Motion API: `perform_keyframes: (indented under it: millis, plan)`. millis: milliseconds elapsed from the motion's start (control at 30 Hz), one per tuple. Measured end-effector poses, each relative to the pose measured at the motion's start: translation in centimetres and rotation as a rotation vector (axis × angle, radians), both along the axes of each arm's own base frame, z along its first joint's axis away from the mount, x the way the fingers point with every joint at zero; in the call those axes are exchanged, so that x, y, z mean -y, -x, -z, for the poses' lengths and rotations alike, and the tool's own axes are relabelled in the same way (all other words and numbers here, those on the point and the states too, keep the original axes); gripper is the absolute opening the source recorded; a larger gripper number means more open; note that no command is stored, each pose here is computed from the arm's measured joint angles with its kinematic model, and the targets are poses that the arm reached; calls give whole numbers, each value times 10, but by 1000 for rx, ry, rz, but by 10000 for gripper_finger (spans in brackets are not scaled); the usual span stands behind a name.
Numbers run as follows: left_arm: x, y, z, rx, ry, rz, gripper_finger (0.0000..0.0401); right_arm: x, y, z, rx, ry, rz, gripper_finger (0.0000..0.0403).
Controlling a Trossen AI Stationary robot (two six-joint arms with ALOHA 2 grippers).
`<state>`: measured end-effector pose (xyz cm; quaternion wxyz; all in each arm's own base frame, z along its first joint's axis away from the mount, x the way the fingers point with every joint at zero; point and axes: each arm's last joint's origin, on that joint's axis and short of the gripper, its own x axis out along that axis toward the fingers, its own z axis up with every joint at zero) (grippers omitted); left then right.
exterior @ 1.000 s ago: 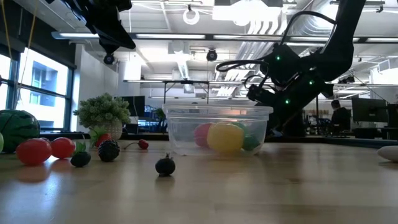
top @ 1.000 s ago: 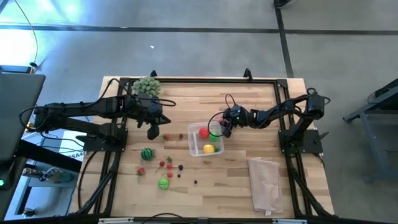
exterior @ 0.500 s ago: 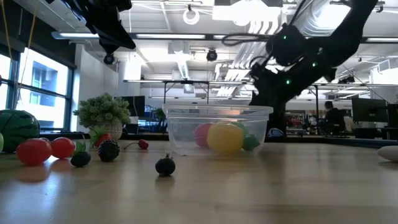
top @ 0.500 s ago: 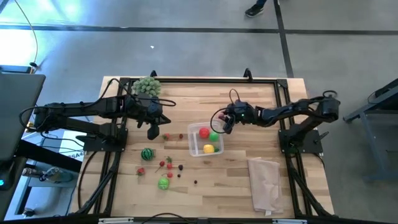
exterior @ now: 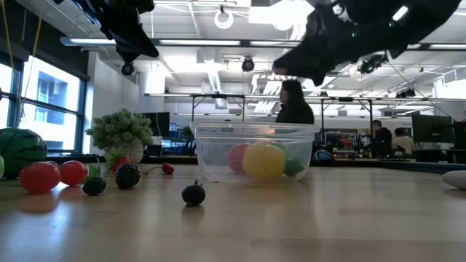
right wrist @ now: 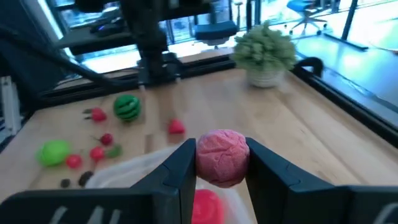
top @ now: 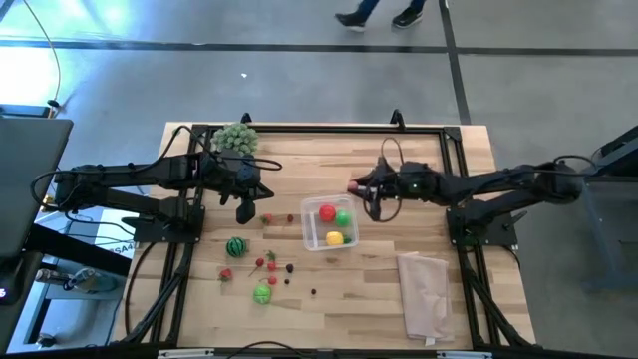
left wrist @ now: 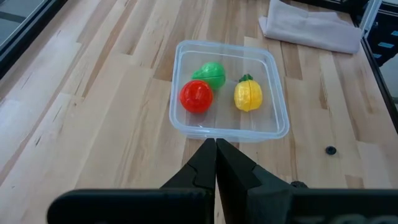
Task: Pick and placing Produce into tupperware
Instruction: Put the pink peach into the transparent bin
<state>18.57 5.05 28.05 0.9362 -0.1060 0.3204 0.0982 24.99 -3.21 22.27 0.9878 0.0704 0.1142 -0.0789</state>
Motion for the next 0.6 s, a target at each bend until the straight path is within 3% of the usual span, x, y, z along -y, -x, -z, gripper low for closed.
perform_keyframes:
  millis: [100, 333, 600]
  plan:
    - [0, 0, 0, 0, 0, 0, 1, -11, -16, -2, -65, 22, -8, 102]
    - [0, 0, 0, -2, 0, -1, 1, -28, -62, 20, -366, 19, 65, 106]
    - [0, 0, 0, -1, -3, -5, 1, -36, -93, 45, -661, 6, 147, 107]
